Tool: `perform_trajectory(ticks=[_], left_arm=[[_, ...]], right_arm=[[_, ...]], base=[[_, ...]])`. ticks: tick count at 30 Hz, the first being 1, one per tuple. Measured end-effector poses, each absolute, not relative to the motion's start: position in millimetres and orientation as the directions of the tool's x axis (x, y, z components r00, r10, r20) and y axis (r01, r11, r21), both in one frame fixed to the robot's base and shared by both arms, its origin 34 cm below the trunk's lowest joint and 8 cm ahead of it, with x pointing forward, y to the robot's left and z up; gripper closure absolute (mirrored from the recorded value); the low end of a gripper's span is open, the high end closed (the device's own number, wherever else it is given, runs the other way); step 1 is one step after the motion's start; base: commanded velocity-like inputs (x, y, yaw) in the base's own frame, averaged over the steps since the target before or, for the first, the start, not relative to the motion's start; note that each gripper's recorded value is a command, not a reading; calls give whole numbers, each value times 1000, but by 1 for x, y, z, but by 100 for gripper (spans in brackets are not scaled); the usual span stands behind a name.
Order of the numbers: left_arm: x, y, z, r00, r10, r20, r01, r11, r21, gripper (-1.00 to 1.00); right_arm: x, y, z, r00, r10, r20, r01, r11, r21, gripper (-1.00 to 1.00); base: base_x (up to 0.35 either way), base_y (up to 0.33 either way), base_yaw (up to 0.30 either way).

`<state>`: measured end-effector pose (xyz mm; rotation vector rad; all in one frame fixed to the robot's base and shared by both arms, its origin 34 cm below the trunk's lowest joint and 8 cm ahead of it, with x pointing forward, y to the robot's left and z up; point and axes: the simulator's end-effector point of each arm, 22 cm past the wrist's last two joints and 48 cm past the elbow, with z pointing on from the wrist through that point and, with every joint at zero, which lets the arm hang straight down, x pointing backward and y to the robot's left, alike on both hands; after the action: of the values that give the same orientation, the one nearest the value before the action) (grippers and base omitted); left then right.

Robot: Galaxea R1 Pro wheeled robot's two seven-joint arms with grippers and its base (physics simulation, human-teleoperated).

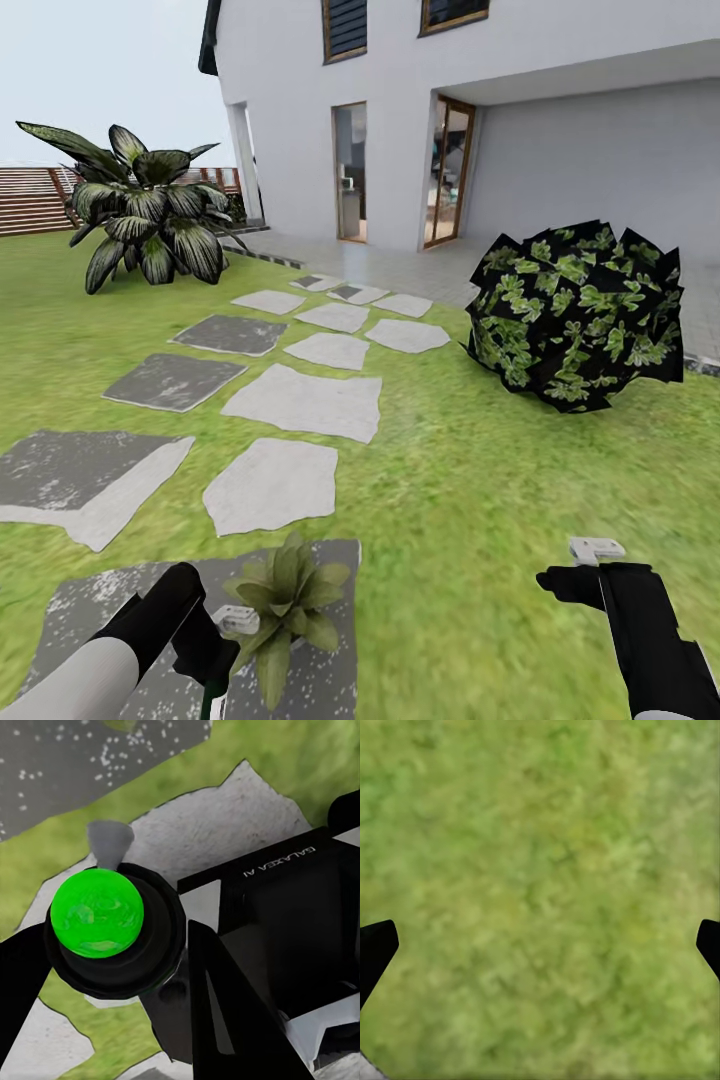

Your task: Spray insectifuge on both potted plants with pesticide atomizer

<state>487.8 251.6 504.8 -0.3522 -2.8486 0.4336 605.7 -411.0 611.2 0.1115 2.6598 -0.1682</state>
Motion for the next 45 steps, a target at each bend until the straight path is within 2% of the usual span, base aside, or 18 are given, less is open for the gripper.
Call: perform_trajectory(ticks=[16,45], left_arm=[[457,252,480,-933,270,239,185,927,-326,100],[450,252,440,-932,270,240,184,927,-327,100]], right_arm=[[604,-411,597,-887,51,-460,108,989,-98,-100],[599,-410,558,-886,50,-461,107,989,-98,-100]], base=[[0,0,0],[0,0,0]])
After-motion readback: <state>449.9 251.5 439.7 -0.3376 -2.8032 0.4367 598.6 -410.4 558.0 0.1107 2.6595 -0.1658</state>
